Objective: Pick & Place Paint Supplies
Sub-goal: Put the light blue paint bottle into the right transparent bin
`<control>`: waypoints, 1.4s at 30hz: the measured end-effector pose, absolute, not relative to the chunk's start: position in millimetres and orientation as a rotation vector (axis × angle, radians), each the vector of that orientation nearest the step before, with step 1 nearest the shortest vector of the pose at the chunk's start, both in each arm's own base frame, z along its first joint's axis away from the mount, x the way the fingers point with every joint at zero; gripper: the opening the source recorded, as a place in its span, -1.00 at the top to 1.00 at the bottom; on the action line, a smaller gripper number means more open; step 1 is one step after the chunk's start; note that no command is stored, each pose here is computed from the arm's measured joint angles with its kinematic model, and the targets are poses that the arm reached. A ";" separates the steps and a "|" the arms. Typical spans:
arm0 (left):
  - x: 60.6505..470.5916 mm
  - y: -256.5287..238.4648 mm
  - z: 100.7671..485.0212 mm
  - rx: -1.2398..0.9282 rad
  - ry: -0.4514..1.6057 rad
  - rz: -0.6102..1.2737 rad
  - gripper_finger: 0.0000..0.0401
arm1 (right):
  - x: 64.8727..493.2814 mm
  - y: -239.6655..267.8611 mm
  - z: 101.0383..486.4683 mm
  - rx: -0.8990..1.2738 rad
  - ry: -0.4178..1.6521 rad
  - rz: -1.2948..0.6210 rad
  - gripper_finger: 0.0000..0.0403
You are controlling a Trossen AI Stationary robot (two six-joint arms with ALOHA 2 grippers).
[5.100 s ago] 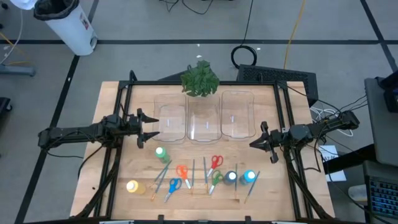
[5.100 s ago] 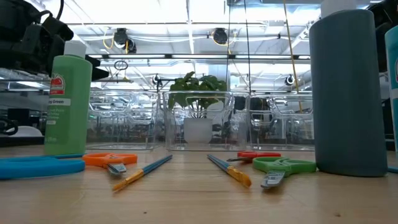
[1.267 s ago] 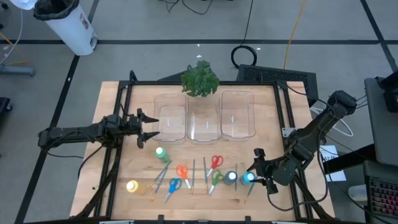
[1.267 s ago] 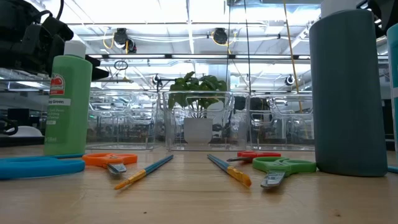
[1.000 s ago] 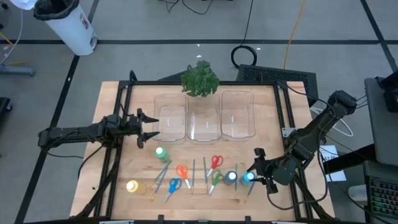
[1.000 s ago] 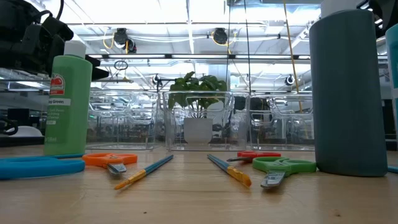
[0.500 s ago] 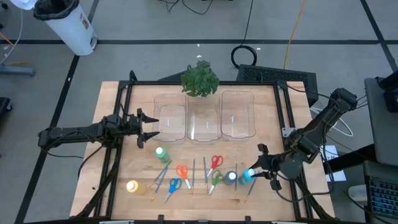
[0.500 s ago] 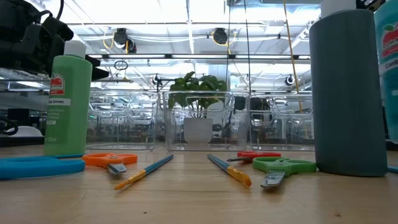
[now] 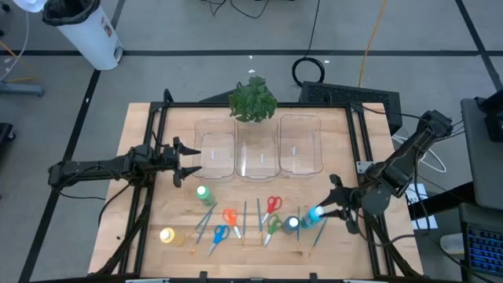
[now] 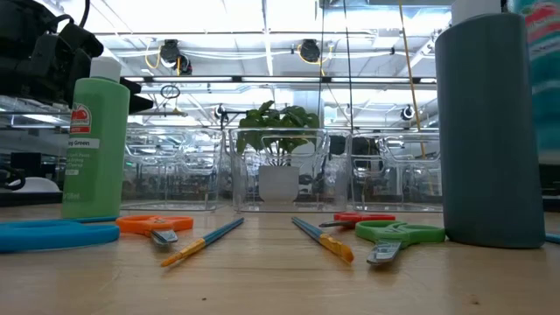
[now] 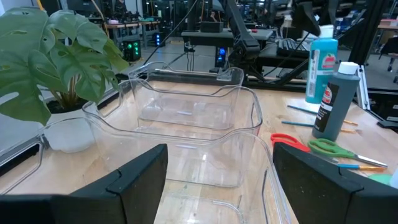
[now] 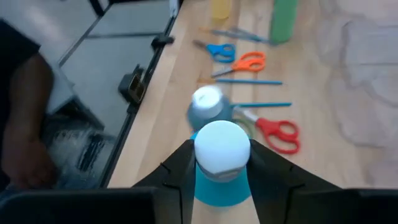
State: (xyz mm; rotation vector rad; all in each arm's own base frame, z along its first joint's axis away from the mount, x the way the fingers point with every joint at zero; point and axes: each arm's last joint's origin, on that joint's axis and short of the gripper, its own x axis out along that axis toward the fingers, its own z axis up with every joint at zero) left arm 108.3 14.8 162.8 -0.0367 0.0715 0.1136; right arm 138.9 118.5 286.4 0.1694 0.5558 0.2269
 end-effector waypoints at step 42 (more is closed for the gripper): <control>108.3 14.7 162.8 -0.037 0.071 0.114 -0.47 | 219.2 -151.1 286.1 0.162 0.605 -0.470 0.50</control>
